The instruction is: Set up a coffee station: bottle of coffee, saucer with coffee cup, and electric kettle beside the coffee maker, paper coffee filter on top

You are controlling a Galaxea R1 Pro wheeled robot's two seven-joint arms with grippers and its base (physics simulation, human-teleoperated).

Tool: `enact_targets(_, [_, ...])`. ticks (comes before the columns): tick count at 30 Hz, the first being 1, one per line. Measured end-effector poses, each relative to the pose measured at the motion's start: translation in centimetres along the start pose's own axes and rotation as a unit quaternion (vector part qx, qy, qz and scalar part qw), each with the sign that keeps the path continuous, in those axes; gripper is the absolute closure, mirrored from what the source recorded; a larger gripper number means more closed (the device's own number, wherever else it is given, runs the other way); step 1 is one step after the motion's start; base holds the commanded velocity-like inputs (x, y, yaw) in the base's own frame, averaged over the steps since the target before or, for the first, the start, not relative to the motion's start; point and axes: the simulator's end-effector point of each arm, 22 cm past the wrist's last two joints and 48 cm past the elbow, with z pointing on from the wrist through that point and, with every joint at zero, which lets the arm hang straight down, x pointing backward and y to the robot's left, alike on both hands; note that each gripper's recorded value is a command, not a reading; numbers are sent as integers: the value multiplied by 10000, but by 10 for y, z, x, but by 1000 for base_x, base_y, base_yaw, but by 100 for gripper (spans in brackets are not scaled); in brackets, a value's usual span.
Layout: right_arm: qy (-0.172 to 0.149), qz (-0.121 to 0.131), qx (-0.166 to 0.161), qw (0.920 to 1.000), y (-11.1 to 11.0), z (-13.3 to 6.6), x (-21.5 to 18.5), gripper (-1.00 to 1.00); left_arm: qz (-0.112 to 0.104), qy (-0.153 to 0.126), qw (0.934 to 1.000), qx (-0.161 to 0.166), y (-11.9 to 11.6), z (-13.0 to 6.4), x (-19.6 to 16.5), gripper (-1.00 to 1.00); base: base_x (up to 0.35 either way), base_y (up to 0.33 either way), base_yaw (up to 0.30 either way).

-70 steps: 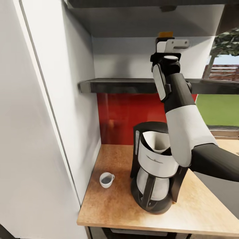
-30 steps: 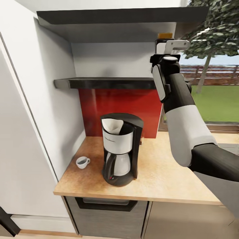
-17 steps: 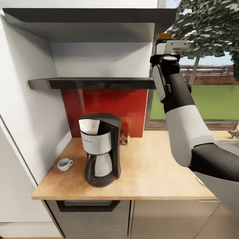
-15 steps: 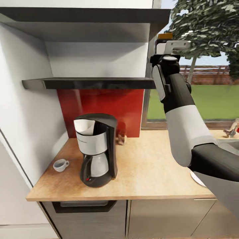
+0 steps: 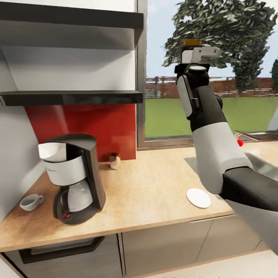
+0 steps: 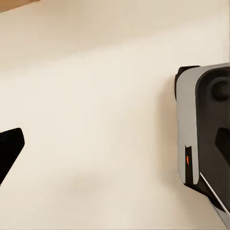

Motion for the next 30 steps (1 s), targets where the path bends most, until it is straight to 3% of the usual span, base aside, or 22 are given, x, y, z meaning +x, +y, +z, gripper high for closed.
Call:
enact_targets(8, [20,-10,6,10000,-1,-1,1,100,-14,-14,10000,-18,2,0,-1,-100,-115,-241,-264])
enact_targets(14, [303,-94,-7,9995,0,-2,44,100,-28,8,10000,-58,5,-1,1,-100,-245,-188,-81])
enact_targets(19, [528,-344,313,9975,-45,9,85,100,-43,87,9999,-78,6,-3,8,-100,-138,-77,-7])
enact_targets(21, [592,-393,319,9970,-53,11,96,100,-45,95,9999,-81,6,-3,9,-100,-32,-17,-2])
enact_targets(30, [1243,-539,-377,9901,-40,-4,199,100,-44,111,9999,-60,5,-3,11,-100,-6,-3,0])
